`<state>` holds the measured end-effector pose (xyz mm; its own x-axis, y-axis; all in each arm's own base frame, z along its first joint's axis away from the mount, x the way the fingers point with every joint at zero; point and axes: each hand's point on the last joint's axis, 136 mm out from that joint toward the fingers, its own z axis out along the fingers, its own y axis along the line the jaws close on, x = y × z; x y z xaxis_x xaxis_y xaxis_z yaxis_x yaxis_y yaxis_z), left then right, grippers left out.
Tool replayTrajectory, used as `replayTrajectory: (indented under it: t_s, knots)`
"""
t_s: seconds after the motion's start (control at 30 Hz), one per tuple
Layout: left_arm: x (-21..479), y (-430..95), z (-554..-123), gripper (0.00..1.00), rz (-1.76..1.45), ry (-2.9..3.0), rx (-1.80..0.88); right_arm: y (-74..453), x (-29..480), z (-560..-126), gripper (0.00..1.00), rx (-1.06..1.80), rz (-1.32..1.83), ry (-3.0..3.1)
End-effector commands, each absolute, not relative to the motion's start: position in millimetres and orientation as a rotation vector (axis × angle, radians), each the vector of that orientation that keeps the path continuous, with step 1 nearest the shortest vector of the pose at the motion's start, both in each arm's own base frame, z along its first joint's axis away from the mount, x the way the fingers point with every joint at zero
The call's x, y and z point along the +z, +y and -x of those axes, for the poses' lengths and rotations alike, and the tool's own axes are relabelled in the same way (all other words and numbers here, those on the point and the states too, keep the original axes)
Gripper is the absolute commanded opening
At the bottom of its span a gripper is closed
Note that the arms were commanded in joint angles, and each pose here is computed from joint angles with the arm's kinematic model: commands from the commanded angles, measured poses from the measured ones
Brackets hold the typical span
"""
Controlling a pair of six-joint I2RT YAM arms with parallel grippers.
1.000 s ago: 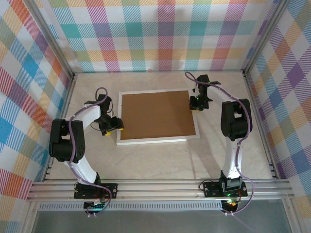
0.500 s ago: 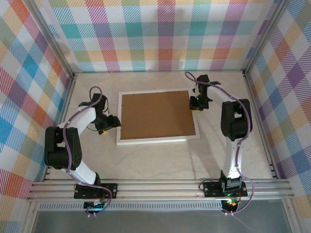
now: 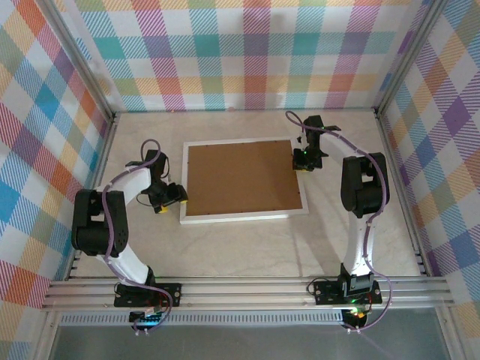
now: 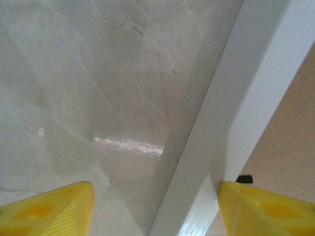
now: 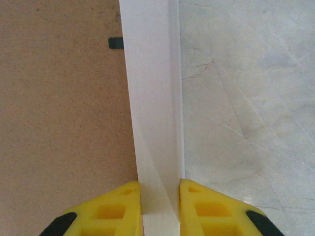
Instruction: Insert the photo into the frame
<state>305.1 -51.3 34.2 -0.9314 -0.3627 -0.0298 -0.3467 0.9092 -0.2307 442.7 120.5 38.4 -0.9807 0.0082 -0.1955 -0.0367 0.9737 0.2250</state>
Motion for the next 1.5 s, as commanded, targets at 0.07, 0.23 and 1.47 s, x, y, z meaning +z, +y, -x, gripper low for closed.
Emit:
replayTrajectory:
  t_s: [0.07,0.23,1.47]
  knots:
    - [17.4,-57.1,-299.5,0.68,0.588,3.034,-0.356,129.6,25.8,-430.4,0.2,0.377,0.008,2.971]
    - [9.7,-70.2,-291.6,0.67,0.571,3.063,-0.366,131.1,25.5,-430.2,0.19,0.389,0.007,2.971]
    - [72.4,-94.5,-349.3,0.7,0.43,2.914,-0.329,136.0,35.8,-438.1,0.2,0.461,-0.008,2.954]
